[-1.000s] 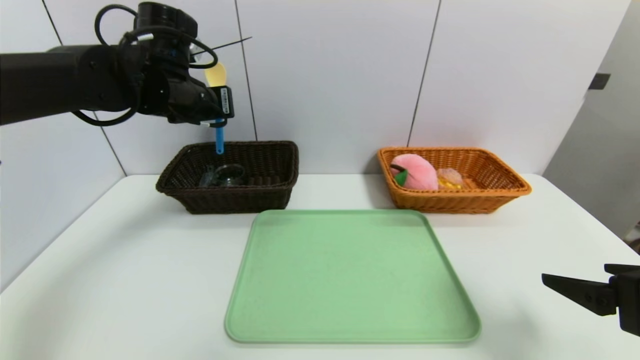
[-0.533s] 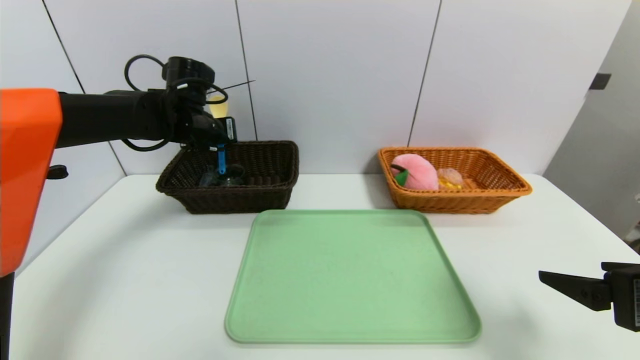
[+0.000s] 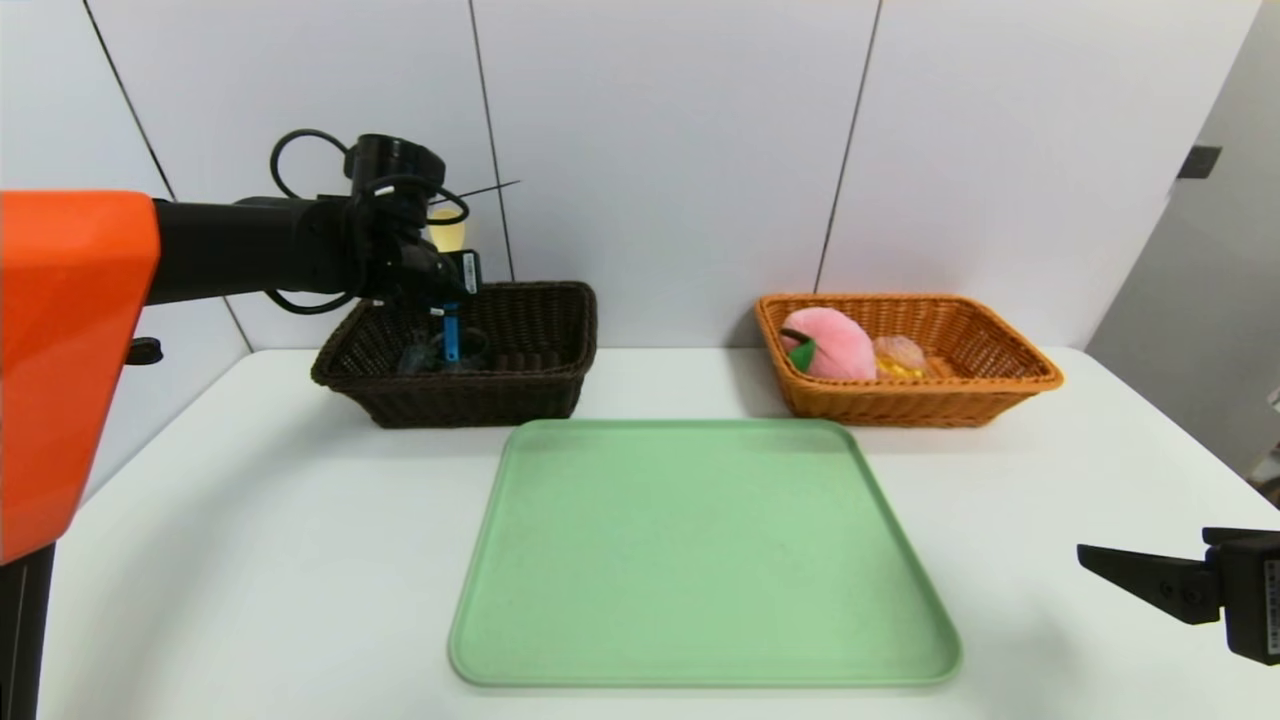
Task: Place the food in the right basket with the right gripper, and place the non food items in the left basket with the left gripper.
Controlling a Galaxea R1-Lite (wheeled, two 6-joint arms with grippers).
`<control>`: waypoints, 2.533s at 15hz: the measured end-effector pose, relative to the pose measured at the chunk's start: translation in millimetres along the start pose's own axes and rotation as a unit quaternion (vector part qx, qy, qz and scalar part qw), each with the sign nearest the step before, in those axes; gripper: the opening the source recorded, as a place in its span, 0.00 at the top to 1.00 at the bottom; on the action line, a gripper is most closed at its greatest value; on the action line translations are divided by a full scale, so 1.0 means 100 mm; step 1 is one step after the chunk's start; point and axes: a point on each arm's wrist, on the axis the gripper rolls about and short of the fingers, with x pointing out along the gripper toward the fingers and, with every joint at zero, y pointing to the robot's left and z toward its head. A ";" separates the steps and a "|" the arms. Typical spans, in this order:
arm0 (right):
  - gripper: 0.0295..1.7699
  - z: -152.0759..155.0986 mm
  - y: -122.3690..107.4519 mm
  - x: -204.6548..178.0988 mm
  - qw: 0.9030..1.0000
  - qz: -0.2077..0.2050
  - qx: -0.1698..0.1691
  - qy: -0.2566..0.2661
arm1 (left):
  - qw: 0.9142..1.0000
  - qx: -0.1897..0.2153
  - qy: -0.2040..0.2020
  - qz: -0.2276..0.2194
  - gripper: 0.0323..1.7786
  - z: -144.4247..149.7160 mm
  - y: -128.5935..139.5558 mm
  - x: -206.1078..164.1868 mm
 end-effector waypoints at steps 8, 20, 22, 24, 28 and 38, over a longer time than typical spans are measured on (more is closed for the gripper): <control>0.04 -0.02 0.00 0.00 1.000 -0.001 0.001 0.001 | 1.000 0.006 0.004 -0.001 0.34 0.04 0.00 -0.18; 0.04 0.25 0.01 -0.22 0.995 0.006 0.006 -0.096 | 0.991 0.053 0.057 -0.108 0.11 0.07 -0.21 -2.26; 0.04 0.28 0.01 -0.26 0.993 0.008 -0.004 -0.115 | 0.989 0.064 0.049 -0.126 0.09 -0.03 -0.07 -2.62; 0.04 0.26 0.01 -0.34 0.991 0.005 -0.041 -0.130 | 0.986 0.079 0.031 -0.144 0.08 -0.17 0.13 -3.02; 0.04 0.19 -0.05 -0.59 0.980 -0.012 -0.096 -0.173 | 0.991 0.083 -0.022 -0.105 0.07 -0.45 0.70 -3.56; 0.04 -0.55 -0.15 -0.95 0.967 -0.060 -0.070 -0.238 | 0.986 0.062 -0.133 0.079 0.05 -1.84 1.48 -4.42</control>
